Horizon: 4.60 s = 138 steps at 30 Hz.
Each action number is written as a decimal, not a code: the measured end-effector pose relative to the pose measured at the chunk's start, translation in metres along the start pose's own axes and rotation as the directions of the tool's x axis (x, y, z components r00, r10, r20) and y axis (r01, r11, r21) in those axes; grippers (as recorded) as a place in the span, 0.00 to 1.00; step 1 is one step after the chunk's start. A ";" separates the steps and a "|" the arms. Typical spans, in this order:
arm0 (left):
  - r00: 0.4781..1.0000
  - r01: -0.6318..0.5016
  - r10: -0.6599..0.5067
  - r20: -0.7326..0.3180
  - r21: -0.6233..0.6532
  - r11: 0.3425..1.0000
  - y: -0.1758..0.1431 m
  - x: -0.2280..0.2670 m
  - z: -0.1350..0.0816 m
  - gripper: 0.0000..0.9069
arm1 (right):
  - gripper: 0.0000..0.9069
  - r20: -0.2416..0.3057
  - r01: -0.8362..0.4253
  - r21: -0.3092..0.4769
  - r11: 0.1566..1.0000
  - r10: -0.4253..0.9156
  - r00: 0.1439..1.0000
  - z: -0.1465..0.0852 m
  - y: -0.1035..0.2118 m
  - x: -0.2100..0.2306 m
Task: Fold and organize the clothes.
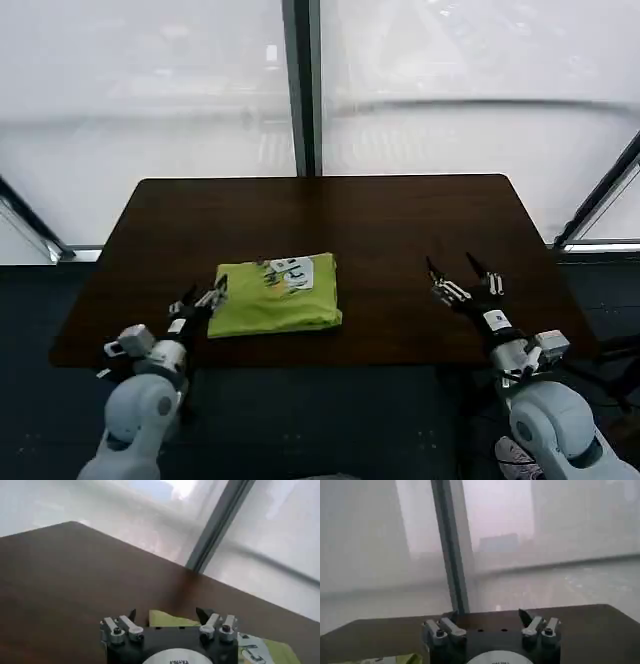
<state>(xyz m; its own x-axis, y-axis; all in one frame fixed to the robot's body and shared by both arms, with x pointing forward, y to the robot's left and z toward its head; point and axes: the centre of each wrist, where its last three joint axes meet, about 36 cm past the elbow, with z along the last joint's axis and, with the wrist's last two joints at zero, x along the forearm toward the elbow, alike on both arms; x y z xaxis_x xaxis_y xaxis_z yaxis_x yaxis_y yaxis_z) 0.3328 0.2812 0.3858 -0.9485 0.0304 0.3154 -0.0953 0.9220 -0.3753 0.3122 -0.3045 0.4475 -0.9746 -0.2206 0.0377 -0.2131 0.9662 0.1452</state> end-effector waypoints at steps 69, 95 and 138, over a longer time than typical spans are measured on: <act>0.981 0.176 -0.132 0.142 -0.358 0.917 0.089 0.027 -0.091 0.00 | 0.97 0.048 0.003 -0.074 0.997 0.000 0.999 -0.001 0.005 -0.035; 0.999 0.046 -0.045 0.019 -0.113 0.992 -0.033 0.010 -0.095 0.00 | 0.97 0.052 -0.070 -0.033 0.997 0.072 0.996 0.004 0.003 -0.008; 0.977 -0.118 0.152 0.148 -0.220 0.968 -0.099 -0.002 -0.033 0.97 | 0.84 -0.422 0.193 -0.213 0.958 -0.268 0.866 0.039 0.127 -0.131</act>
<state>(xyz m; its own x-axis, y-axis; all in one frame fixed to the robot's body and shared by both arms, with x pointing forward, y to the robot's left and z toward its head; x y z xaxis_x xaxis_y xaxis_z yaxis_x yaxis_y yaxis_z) 0.3538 0.2025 0.4507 -0.9860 0.1132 0.1222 0.0860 0.9742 -0.2085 0.4104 -0.1474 0.4221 -0.7582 -0.5065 0.4106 -0.3773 0.8544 0.3573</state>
